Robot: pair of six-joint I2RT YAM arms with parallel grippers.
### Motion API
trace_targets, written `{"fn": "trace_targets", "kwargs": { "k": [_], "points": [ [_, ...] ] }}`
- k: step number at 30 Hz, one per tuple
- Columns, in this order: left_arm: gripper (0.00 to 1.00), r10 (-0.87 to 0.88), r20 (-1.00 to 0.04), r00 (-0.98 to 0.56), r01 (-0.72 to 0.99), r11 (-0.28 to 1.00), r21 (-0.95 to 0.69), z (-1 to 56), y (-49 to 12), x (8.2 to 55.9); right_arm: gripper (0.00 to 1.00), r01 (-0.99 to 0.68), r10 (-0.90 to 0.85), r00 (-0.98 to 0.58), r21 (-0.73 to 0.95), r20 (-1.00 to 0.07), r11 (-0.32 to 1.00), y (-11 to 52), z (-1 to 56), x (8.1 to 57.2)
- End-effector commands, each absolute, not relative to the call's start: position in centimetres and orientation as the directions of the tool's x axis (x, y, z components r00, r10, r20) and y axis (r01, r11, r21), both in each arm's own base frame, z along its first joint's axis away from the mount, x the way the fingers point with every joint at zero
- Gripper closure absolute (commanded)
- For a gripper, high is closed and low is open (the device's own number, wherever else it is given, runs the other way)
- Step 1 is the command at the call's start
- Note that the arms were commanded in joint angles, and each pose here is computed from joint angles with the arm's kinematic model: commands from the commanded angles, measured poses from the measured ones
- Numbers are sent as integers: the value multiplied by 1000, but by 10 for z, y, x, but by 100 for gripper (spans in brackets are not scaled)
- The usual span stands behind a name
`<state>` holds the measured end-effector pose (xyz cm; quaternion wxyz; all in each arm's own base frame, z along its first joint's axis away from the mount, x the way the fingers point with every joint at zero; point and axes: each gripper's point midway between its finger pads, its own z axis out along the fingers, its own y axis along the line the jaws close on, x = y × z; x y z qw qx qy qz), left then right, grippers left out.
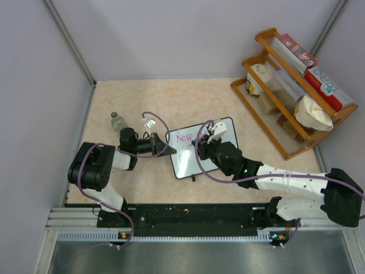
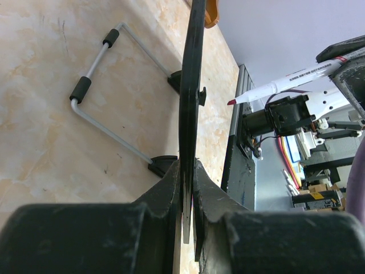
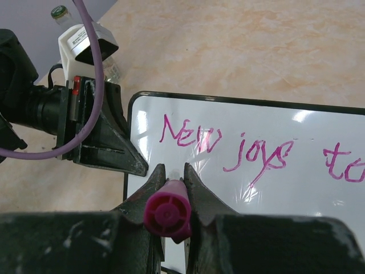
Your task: Write a sentence on the whiteboard
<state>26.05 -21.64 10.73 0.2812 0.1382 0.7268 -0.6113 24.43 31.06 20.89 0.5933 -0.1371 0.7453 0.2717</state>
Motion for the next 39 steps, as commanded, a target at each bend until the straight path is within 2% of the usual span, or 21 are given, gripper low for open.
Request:
{"fn": "trace_targets", "kwargs": {
  "k": [1,12,39],
  "points": [
    [100,-144,-586,-797,556,204,-806,108,-216,260,100,-528,150,-223,249,-963,812,319,223,246],
    [100,-144,-586,-797,556,202,-806,108,-216,259,100,-494,112,-237,219,-965,842,318,203,252],
    [100,-145,-589,-795,559,201,-804,108,-216,259,100,-533,61,-322,235,-945,813,324,171,239]
  ]
}}
